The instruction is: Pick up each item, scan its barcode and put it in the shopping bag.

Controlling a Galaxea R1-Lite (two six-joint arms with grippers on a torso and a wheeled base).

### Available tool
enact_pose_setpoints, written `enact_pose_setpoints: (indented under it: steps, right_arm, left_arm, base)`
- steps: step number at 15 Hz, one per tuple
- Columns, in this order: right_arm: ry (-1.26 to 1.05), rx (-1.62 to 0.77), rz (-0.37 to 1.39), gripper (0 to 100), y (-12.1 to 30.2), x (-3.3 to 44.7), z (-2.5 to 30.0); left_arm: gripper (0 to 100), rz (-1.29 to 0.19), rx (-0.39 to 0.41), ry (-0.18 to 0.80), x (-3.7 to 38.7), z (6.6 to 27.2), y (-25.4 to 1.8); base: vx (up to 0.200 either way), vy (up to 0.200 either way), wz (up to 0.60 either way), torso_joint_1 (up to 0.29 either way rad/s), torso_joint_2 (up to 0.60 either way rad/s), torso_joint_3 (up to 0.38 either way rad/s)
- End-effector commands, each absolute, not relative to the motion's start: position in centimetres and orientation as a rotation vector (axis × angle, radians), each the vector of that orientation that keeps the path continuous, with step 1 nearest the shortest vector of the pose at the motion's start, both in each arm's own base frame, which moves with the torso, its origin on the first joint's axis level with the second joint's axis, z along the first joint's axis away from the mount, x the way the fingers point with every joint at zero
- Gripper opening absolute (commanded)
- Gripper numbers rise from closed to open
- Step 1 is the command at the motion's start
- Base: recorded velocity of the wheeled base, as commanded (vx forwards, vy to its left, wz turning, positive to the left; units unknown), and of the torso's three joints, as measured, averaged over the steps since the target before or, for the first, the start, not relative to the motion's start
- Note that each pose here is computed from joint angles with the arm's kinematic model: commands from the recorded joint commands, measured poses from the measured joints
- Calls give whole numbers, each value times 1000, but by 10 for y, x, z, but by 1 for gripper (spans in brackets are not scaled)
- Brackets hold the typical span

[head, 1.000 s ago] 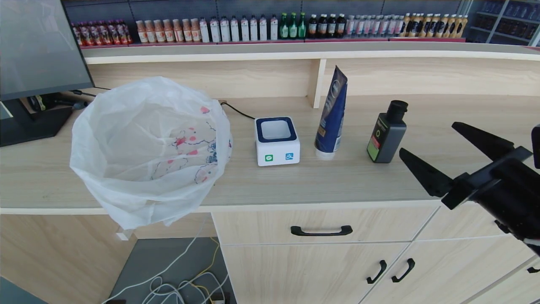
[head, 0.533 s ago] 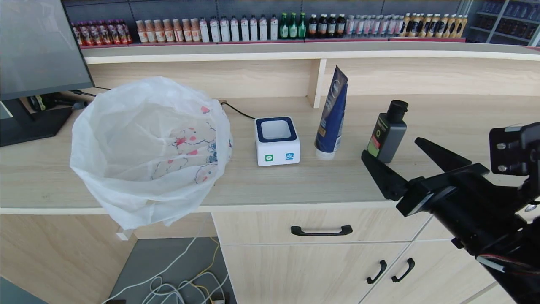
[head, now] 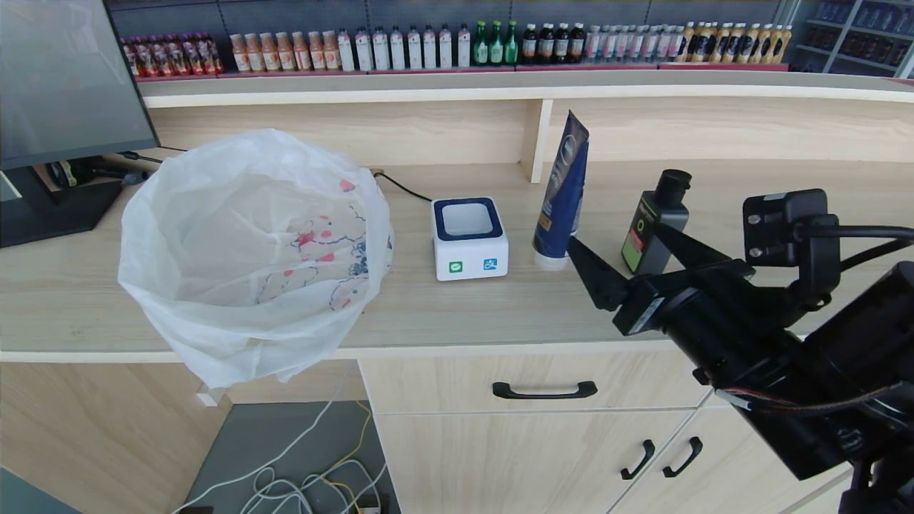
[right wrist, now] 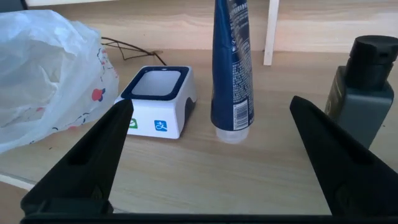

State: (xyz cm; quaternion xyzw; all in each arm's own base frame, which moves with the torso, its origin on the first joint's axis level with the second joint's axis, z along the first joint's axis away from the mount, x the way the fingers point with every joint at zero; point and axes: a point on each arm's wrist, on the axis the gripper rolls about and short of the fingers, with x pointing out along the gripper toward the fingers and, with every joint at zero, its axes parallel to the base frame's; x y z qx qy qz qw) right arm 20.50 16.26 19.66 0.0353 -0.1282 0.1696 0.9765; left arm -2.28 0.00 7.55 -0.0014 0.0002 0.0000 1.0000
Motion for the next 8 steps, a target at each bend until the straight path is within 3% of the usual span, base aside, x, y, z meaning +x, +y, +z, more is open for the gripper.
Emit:
enact_pose_setpoints:
  steps: [1,8]
  right_arm:
    - [-244,62,351,100,173,217,190]
    - [-281,45,322,100,185,245,196]
  left_arm:
    - [100,0,-3,0,-23,75,0]
    - [100,-2,-3,0,-23,75,0]
  base:
    - [0,0,0,0,0,0]
    - [0,0,0,0,0,0]
